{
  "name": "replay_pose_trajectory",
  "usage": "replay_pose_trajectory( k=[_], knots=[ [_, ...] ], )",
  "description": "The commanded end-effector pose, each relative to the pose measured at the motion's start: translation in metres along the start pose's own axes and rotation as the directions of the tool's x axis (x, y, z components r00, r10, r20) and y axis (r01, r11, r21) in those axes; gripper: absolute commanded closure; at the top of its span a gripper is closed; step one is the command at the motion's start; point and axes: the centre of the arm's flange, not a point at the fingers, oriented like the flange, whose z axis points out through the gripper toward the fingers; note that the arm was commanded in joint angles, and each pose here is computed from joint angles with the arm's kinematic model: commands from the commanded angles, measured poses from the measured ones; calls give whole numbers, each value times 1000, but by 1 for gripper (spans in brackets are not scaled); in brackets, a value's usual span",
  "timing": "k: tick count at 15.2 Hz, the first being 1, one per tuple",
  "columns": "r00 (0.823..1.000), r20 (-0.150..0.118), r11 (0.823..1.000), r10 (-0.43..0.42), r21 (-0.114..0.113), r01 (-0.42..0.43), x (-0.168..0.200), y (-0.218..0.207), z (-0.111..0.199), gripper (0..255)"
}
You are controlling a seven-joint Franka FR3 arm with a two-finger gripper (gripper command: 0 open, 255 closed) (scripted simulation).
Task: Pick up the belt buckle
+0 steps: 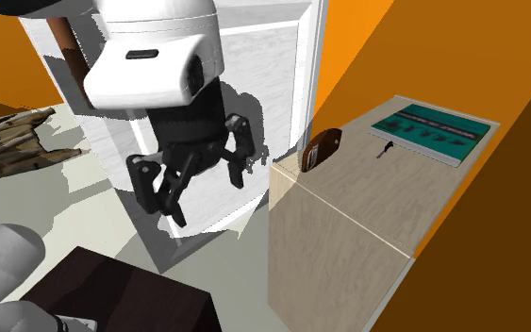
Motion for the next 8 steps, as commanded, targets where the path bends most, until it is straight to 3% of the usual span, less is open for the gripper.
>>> replay_pose_trajectory(
  k=[1,8],
  knots=[
    [999,5,999,51,3,-51,-5,-25,-4,0],
    [977,21,977,214,9,-214,-2,-116,-11,0]
  ],
)
